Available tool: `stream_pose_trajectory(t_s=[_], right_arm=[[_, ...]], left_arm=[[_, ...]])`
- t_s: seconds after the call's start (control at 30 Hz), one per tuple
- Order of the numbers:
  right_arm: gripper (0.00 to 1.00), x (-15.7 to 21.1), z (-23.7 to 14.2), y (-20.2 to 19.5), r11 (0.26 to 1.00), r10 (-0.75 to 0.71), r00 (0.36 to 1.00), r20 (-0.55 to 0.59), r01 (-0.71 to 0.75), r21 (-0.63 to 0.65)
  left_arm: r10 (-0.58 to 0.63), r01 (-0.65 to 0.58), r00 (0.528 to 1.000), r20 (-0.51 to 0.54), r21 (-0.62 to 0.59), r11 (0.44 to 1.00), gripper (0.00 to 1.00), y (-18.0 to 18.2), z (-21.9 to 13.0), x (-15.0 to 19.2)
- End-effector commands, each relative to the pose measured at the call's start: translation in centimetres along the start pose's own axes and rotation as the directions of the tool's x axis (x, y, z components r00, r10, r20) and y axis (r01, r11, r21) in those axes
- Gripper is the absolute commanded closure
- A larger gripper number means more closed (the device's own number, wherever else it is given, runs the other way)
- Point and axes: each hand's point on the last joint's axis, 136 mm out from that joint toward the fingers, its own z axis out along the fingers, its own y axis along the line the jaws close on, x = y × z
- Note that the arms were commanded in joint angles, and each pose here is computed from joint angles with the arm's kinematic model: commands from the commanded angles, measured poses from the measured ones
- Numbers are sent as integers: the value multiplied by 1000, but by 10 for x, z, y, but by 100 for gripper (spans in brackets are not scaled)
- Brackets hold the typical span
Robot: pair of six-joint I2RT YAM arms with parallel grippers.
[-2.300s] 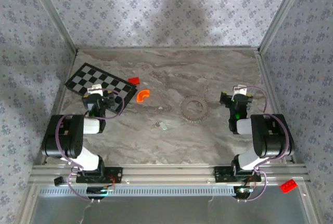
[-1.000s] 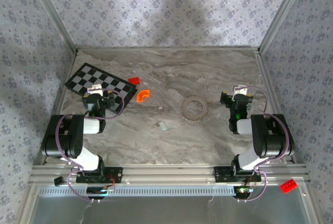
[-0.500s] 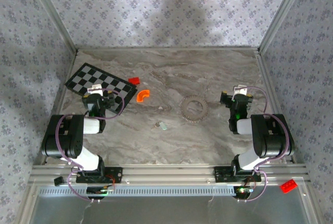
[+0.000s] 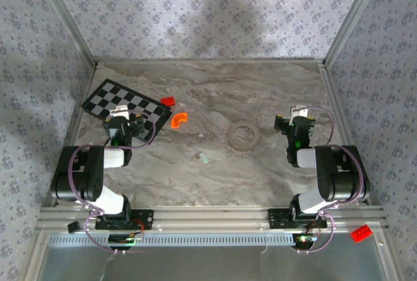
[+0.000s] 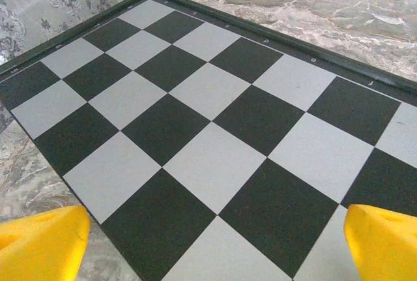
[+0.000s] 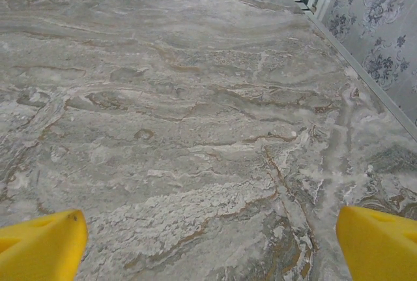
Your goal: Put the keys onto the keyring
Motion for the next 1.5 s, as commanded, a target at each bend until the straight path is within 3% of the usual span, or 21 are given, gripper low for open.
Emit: stream_pose_trajectory(t_s=[0.0, 0.33, 0.5, 0.6, 0.87, 1.03, 1.3, 1.47], right_arm=[[0, -26, -7, 10, 998, -57, 998, 33, 58, -18], [0, -58, -42, 48, 990, -117, 992, 49, 120, -77], [0, -67, -62, 58, 995, -61, 997, -51, 57, -78], [0, -62, -72, 72, 992, -75, 986, -146, 59, -109], [0, -48, -108, 109, 968, -67, 962, -266, -2, -251], [0, -24, -124, 140, 925, -176, 898, -404, 10, -380], [0, 9, -146, 167, 871, -227, 845, -485, -47, -490], [0, 15, -160, 180, 839, -243, 829, -503, -81, -539]], left_arm=[[-13, 13, 1000, 22, 12, 1000, 0, 0, -6, -24], [-18, 17, 1000, 7, 75, 997, 0, -12, -45, -43], [-30, 28, 1000, 7, 176, 984, 0, -31, -77, -53], [-132, 126, 991, 14, 219, 968, 0, -36, -97, -60], [-239, 264, 964, -113, 362, 894, 0, -65, -140, -58], [-178, 276, 955, -237, 493, 825, 0, -98, -166, -49], [-54, 301, 920, -388, 610, 733, 0, -137, -193, -29], [-17, 314, 904, -426, 640, 701, 0, -152, -199, -24]])
